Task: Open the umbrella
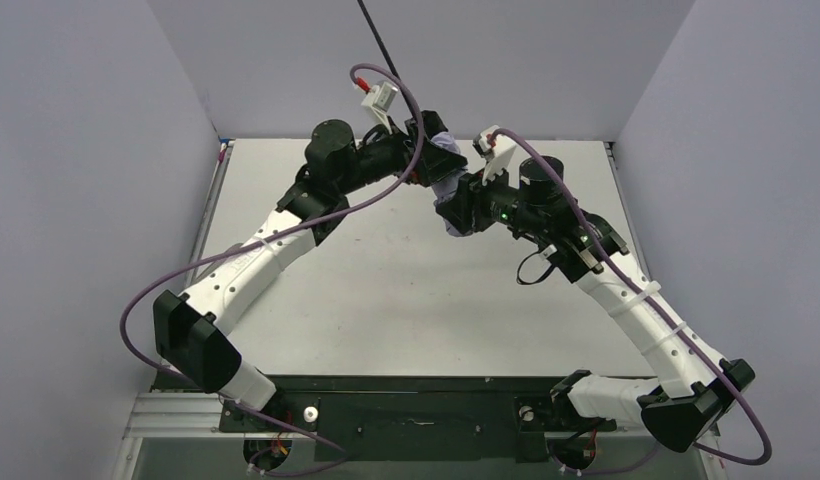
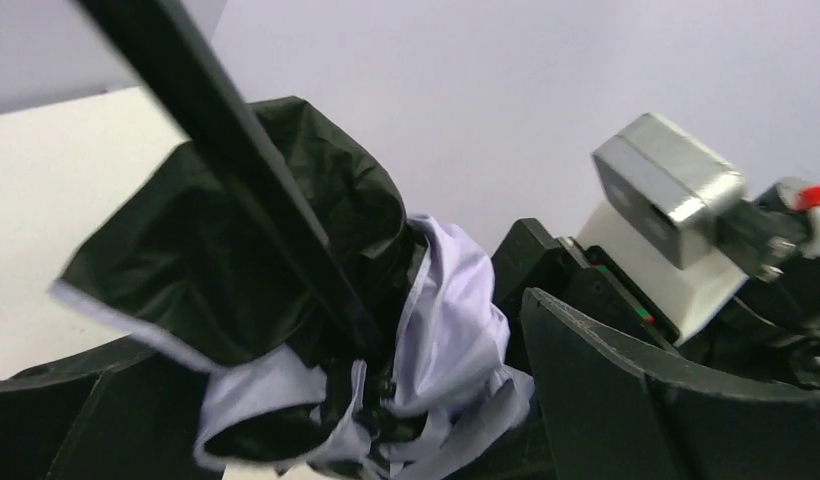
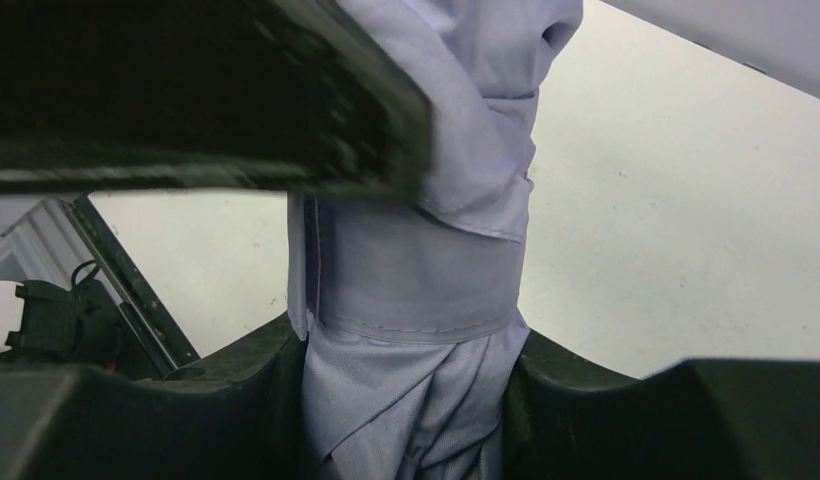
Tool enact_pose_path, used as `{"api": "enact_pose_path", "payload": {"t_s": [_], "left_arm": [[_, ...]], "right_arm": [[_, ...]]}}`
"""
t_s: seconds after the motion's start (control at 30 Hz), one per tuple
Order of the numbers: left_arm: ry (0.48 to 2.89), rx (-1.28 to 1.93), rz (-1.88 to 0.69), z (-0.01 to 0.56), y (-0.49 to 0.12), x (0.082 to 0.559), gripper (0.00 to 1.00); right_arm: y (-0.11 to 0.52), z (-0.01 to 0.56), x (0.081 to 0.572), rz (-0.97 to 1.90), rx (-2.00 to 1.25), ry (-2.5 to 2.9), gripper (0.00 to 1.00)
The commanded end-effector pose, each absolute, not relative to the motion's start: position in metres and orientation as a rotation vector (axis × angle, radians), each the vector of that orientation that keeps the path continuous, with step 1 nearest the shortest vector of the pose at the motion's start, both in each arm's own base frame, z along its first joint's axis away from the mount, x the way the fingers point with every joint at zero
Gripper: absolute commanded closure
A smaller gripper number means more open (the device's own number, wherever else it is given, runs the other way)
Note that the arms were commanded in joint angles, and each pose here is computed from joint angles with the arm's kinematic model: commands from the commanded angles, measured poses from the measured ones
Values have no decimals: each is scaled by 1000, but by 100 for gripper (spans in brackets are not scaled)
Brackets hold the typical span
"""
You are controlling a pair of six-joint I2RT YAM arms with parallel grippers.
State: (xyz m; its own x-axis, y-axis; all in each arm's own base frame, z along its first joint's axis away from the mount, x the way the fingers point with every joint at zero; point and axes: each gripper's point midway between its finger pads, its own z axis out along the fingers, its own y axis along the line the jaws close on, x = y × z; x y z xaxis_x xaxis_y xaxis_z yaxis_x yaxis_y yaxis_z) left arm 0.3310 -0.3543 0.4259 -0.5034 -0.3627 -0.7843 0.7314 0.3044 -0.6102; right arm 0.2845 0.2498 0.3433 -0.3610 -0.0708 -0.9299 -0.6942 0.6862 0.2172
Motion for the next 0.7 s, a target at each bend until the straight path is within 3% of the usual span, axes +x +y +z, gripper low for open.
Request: {"api": "enact_pose_path", "payload": {"t_s": [0.0, 0.07, 0.13, 0.17, 0.23, 0.27, 0.3, 0.33, 0.47, 0.67], "left_arm": [[1602, 305, -1305, 431, -356, 343, 9], [1607, 315, -1364, 429, -356, 342, 23], [1508, 318, -1476, 443, -352, 342, 46], [1533, 269, -1517, 437, -347, 348, 65], [1528, 262, -1557, 438, -343, 351, 89], [1512, 280, -1573, 441, -342, 350, 95], [1510, 269, -1587, 442, -339, 351, 100], [1488, 297, -1610, 446, -339, 347, 100], [1431, 350, -1703, 459, -341, 333, 100], [1391, 390, -1763, 466, -346, 320, 100]], "right_arm": [[244, 387, 282, 675, -623, 1667, 100], [243, 385, 278, 671, -645, 1663, 100], [242, 382, 273, 686, -669, 1659, 100], [242, 384, 267, 717, -685, 1645, 97], [241, 383, 260, 772, -697, 1641, 74], [236, 381, 261, 781, -688, 1645, 56], [236, 381, 258, 817, -684, 1651, 49], [229, 380, 263, 814, -662, 1662, 38], [220, 372, 272, 829, -631, 1712, 22], [237, 367, 270, 961, -660, 1745, 19]]}}
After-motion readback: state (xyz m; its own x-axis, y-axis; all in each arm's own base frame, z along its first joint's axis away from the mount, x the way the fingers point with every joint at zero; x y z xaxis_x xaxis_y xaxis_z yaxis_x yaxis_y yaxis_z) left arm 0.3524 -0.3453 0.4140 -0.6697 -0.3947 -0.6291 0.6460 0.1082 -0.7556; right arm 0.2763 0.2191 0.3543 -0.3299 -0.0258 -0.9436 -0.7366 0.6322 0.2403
